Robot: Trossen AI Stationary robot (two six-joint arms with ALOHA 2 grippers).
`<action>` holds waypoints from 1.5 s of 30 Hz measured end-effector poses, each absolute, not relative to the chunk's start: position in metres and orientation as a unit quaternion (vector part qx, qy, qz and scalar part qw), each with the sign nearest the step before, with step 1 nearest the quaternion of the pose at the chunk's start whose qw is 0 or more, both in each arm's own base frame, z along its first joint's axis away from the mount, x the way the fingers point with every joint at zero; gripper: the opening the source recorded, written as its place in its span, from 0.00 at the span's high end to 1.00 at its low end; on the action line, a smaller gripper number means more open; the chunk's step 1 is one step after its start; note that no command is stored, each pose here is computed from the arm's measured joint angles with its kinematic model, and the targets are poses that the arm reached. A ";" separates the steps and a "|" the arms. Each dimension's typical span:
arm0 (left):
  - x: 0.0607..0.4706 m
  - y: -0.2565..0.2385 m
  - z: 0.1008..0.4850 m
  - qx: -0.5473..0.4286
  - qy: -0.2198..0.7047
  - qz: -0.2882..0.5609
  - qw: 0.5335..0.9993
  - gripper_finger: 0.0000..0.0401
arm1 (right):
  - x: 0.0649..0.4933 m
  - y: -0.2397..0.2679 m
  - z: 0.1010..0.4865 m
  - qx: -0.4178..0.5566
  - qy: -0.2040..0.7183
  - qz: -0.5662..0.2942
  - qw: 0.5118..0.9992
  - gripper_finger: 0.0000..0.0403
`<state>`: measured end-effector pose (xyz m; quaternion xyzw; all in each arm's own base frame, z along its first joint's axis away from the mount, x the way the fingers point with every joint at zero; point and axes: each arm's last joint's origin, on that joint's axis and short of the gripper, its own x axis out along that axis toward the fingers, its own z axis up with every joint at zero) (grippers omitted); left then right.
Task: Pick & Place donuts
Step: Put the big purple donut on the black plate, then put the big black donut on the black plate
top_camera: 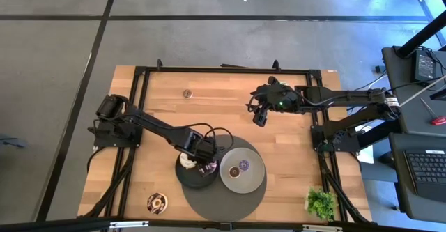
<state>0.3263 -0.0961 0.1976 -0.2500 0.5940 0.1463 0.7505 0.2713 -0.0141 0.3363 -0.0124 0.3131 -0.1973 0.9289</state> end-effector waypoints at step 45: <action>0.185 -0.279 0.155 -0.434 0.615 0.464 0.468 0.64 | 0.273 -0.017 0.338 -0.027 0.309 -0.178 0.934 0.43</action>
